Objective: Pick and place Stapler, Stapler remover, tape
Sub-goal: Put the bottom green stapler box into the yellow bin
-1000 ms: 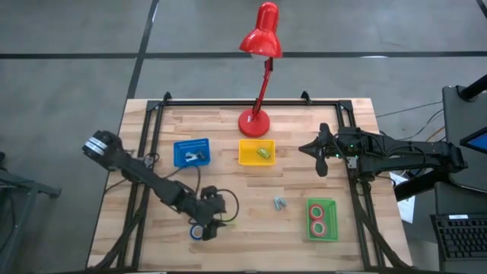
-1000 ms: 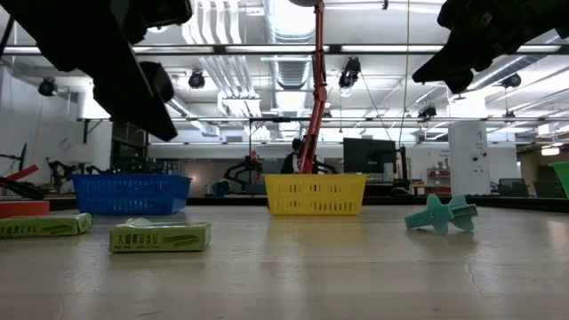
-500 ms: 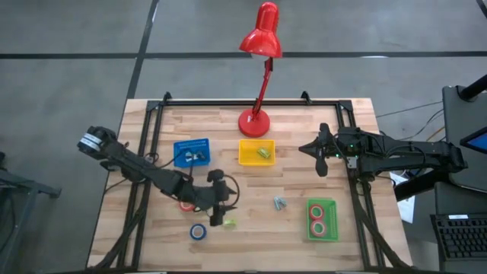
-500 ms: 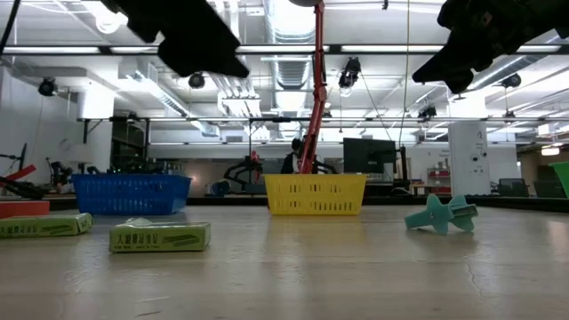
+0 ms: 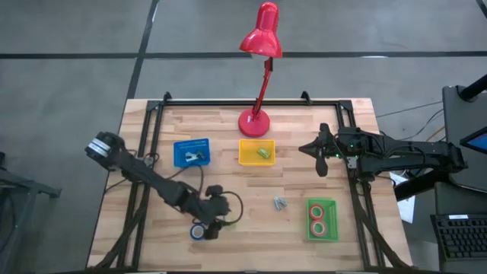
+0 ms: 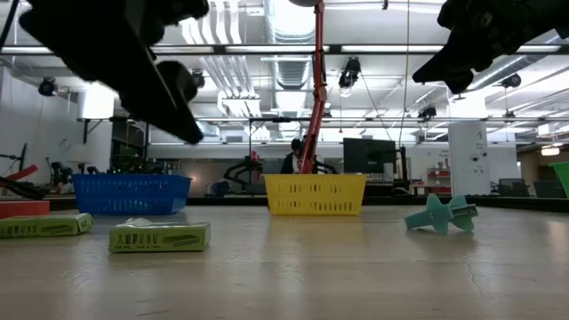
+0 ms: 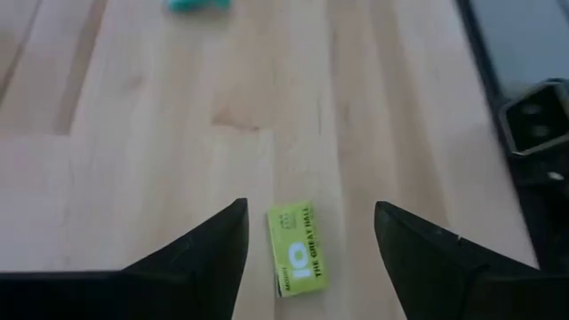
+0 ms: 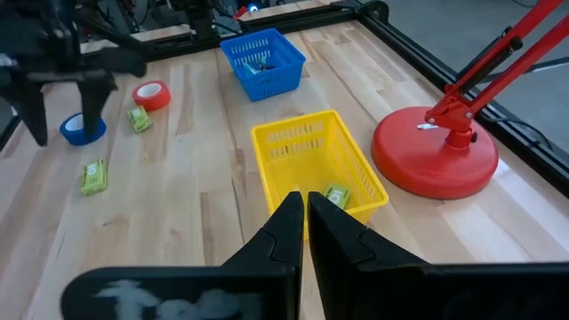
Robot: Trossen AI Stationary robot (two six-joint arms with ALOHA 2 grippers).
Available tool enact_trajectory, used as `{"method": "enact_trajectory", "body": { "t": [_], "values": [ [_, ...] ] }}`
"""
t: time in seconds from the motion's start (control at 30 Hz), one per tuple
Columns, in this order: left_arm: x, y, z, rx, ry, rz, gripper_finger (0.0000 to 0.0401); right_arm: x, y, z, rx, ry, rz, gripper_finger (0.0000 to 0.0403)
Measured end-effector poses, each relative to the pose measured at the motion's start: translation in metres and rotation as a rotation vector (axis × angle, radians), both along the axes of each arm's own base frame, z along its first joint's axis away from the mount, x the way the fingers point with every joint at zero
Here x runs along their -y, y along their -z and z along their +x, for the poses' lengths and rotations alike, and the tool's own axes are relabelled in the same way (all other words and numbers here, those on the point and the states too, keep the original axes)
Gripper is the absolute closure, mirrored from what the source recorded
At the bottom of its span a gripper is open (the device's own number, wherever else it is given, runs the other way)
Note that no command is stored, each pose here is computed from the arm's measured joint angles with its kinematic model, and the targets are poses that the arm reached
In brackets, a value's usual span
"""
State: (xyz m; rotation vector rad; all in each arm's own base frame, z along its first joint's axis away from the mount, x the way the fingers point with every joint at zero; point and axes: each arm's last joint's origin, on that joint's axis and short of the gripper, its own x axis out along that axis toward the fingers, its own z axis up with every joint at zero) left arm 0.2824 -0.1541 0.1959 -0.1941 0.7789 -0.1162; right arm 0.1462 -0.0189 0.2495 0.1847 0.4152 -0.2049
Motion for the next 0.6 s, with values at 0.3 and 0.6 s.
{"method": "enact_trajectory", "body": {
  "t": [0.3,0.6],
  "values": [
    [0.008,0.037,0.008,-0.105,-0.04,0.008,0.0141,0.0,0.0,0.0,-0.002,0.001,0.002,0.0385],
    [0.015,0.06,0.016,-0.123,-0.006,-0.012,0.0139,0.0,0.0,0.0,-0.002,0.001,0.001,0.0385]
  ]
}}
